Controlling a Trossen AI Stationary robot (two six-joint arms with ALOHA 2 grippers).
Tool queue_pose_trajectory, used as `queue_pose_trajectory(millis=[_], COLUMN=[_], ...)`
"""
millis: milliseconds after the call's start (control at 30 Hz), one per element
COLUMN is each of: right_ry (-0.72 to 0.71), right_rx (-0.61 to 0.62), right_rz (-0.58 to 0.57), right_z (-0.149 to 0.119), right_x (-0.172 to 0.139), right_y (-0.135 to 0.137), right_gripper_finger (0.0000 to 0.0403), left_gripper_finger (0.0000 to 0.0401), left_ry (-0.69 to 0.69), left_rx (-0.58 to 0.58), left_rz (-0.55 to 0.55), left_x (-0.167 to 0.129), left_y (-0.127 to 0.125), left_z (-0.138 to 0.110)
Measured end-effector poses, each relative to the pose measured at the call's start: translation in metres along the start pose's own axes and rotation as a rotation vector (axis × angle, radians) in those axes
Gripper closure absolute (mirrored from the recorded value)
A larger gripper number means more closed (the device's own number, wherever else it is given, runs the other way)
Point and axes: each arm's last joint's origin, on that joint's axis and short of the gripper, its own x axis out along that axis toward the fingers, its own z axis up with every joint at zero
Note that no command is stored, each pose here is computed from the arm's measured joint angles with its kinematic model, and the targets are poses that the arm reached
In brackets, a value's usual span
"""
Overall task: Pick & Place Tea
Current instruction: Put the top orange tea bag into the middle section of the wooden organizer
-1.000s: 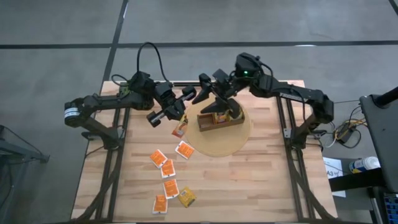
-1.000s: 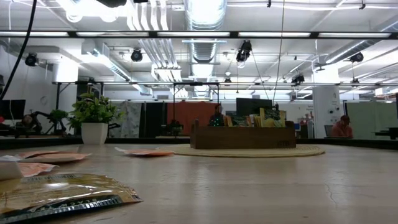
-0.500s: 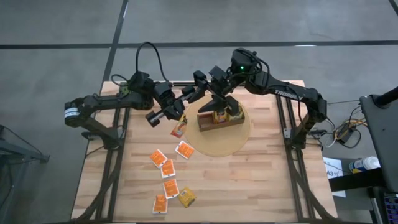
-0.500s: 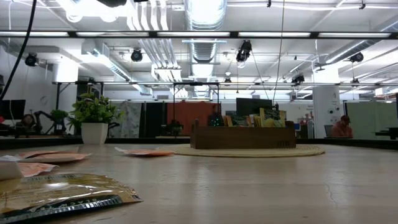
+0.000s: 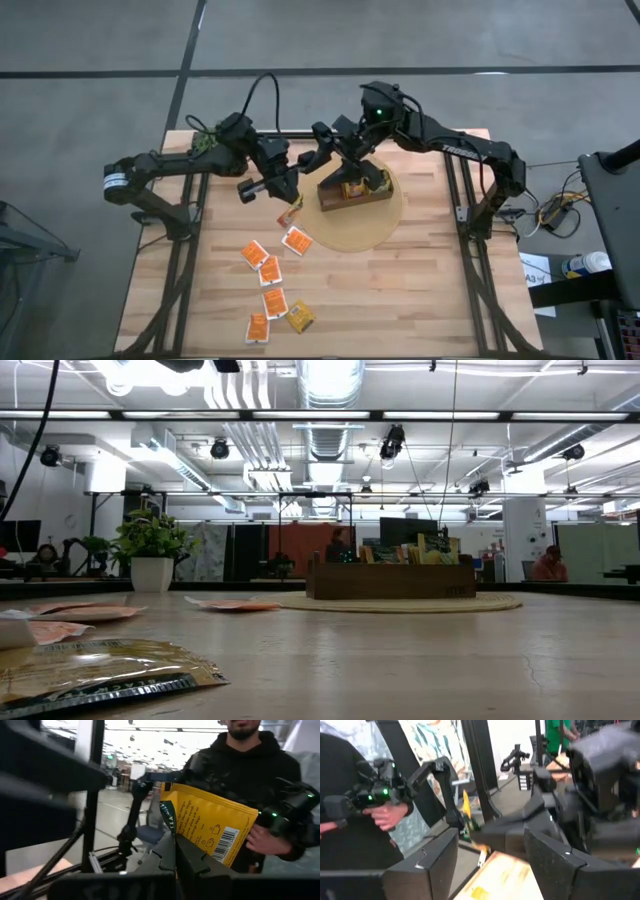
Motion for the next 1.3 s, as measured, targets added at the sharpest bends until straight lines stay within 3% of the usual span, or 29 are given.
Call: queue_pose_trajectory(millis=[300, 533, 667, 1300], right_ry=[0.074, 0.119, 0.143, 0.167], right_rx=[0.005, -0.037, -0.027, -0.088], right_rz=[-0.017, -0.122, -0.127, -0.104], right_z=[-0.004, -0.003, -0.006, -0.008], right_x=[-0.01, -0.021, -0.023, -0.011], right_y=[0.01, 0.022, 0.023, 0.033], right_gripper_finger=[0.0179, 0.0179, 0.0179, 0.0179], left_gripper_finger=[0.0401, 0.0401, 0.0401, 0.0401], left_ry=[0.047, 0.071, 0.079, 0.052], left_rx=[-0.08, -0.236, -0.311, -0.31], left_rz=[-0.042, 0.045, 0.096, 0.151], left_x=[-0.003, -0.007, -0.01, -0.01], left_y=[0.001, 0.01, 0.014, 0.016], left_z=[-0.003, -0.017, -0.023, -0.021])
